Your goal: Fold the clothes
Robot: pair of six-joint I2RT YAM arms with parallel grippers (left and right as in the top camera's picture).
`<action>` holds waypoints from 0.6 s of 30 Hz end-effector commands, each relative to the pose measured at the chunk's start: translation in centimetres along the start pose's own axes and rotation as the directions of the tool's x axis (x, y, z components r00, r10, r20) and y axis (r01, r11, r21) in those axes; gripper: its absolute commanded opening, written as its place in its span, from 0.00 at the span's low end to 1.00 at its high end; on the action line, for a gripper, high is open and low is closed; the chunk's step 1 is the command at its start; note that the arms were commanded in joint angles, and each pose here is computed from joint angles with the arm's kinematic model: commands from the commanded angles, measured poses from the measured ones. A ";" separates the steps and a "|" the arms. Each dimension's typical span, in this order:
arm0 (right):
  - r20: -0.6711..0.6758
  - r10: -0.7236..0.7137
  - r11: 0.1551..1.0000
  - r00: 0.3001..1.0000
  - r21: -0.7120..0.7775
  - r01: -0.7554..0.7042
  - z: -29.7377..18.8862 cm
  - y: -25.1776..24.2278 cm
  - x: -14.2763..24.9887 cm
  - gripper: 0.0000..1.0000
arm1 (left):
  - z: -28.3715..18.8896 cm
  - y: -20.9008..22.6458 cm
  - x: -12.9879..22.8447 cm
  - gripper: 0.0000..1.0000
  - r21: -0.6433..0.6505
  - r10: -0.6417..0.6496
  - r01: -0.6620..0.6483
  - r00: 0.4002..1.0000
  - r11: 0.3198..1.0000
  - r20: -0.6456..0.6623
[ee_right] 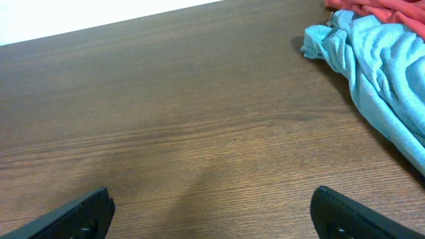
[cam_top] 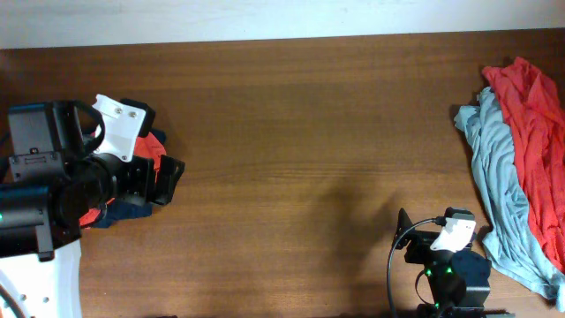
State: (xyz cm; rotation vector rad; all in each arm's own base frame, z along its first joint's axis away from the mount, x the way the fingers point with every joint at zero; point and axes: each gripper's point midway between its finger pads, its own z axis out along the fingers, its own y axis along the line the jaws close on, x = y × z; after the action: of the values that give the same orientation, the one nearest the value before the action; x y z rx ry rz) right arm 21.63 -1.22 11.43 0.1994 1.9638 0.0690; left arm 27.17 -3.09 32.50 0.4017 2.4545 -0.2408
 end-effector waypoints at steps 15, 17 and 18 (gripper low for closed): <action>0.007 -0.001 1.000 1.000 -0.008 0.001 0.1 0.1 0.0 0.99 | -1.6 -0.9 -1.2 0.99 -0.065 0.092 -0.081 0.978 0.995 0.188; 0.007 -0.001 1.000 1.000 -0.008 0.001 0.1 0.1 0.0 0.99 | -1.0 -1.2 -1.8 0.99 -0.079 0.133 -0.116 0.954 0.990 0.268; 0.007 -0.001 1.000 1.000 -0.008 0.001 0.1 0.1 0.0 0.99 | -0.4 -1.3 -1.6 0.99 -0.086 0.151 -0.131 0.942 0.988 0.298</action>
State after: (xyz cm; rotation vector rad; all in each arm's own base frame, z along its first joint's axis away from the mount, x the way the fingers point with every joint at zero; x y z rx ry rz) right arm 21.66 -1.20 11.49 0.1985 1.9616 0.0707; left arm 28.26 -3.77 35.42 0.4473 2.1754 -0.1451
